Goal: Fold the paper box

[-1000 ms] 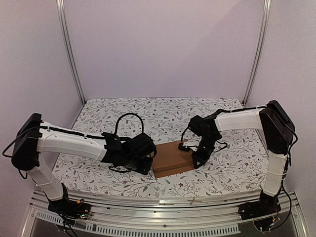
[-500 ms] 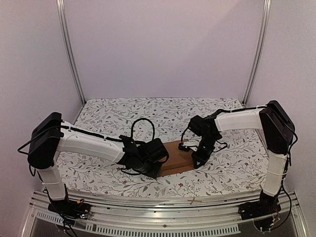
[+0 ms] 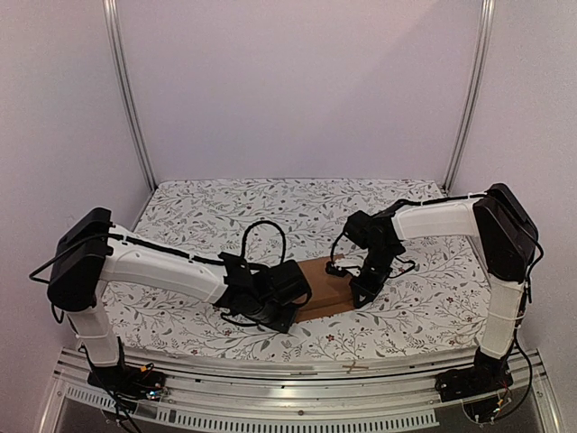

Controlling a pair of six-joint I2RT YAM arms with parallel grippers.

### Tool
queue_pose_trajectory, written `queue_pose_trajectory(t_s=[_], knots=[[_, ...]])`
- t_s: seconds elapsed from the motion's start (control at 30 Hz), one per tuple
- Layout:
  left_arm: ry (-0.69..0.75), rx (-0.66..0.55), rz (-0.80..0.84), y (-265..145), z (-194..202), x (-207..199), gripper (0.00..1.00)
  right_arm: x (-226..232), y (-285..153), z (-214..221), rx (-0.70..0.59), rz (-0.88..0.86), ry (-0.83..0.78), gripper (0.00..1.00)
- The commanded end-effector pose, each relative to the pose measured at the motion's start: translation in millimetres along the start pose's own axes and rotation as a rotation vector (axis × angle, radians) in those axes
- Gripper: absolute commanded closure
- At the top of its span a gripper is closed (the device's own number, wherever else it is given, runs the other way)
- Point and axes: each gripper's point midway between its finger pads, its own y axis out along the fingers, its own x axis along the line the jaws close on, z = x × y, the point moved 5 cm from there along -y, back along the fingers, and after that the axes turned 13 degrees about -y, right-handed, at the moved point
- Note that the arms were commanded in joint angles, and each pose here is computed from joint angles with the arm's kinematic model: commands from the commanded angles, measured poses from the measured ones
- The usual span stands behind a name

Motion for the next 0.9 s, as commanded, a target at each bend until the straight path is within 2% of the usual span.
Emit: queue_pose_trajectory(t_s=[0.0, 0.2, 0.47, 0.57, 0.87], knots=[[0.005, -0.003, 0.013, -5, -1, -9, 1.0, -17, 42, 15, 0.099, 0.06, 0.009, 0.96], [0.02, 0.005, -0.015, 2, 0, -9, 1.0, -17, 42, 16, 0.099, 0.06, 0.01, 0.96], [-0.001, -0.05, -0.045, -27, 0, 13, 1.0, -18, 44, 17, 0.105, 0.057, 0.013, 0.96], [0.008, -0.033, -0.066, -22, 6, 20, 1.0, -18, 44, 16, 0.105, 0.056, 0.013, 0.96], [0.045, -0.014, -0.051, -3, 4, 2, 1.0, -18, 44, 17, 0.108, 0.057, 0.013, 0.96]])
